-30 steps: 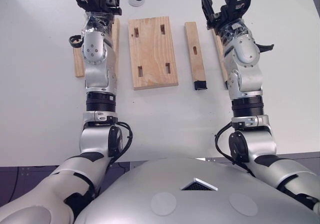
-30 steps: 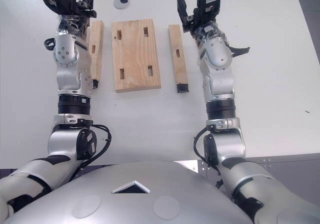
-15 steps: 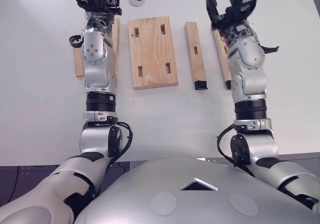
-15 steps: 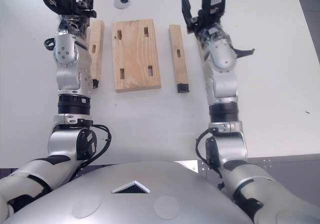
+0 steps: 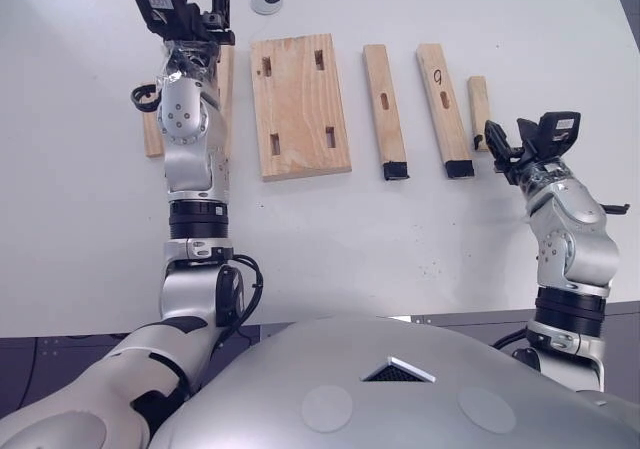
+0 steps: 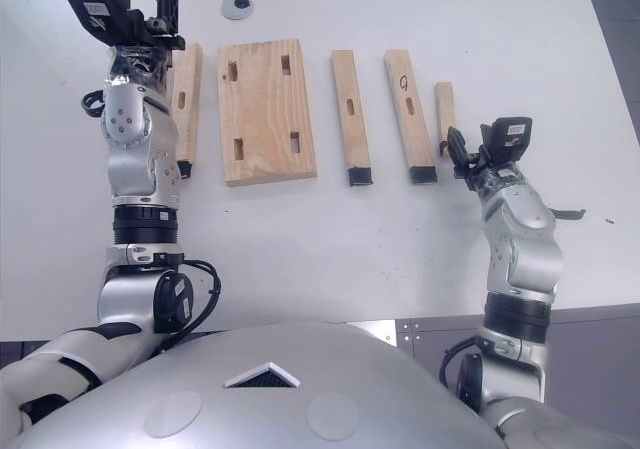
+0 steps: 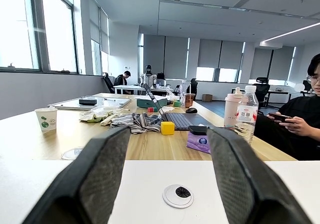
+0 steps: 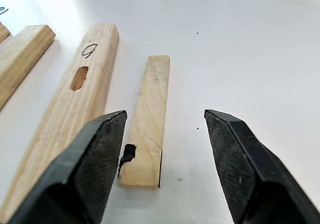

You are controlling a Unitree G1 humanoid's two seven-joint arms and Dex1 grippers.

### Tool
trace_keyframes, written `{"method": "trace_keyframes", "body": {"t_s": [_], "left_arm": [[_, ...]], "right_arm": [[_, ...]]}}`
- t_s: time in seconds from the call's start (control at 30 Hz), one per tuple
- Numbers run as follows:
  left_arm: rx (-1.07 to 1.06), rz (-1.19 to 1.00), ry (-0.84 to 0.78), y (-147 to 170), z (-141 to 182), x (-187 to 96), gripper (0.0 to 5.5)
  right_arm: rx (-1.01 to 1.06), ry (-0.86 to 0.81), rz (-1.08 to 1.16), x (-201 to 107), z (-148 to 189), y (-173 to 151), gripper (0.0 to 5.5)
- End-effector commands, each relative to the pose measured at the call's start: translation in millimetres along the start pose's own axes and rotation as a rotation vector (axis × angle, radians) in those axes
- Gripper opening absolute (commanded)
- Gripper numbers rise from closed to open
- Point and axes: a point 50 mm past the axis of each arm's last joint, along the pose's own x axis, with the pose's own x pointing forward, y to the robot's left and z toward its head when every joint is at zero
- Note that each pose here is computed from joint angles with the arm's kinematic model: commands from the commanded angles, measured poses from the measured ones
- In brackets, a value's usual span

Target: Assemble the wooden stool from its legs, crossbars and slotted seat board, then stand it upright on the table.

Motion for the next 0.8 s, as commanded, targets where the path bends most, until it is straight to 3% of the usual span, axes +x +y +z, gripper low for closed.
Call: {"method": "trace_keyframes", "body": {"t_s": [0.03,0.37,0.63,0.73,0.8], "left_arm": [[0.006,0.003,0.022,0.7,-3.0,-2.0,2.78],[0.008,0.001,0.030,0.3,-3.2,-2.2,2.78],[-0.002,0.000,0.030,-1.0,-3.2,-2.2,2.75],[-0.029,-0.018,0.028,-3.9,-2.2,-2.0,2.75],[-0.075,-0.069,0.036,-9.0,-0.4,-1.3,2.75]], "right_arm": [[0.034,0.030,0.013,-3.6,-8.2,7.0,2.88],[0.058,0.167,0.036,-4.0,-31.3,12.3,2.88],[0.066,0.179,0.019,-3.8,-33.1,11.3,1.37],[0.078,0.171,0.001,-2.0,-31.9,8.6,1.29],[0.033,0.058,-0.056,3.7,-13.1,1.8,1.29]]}}
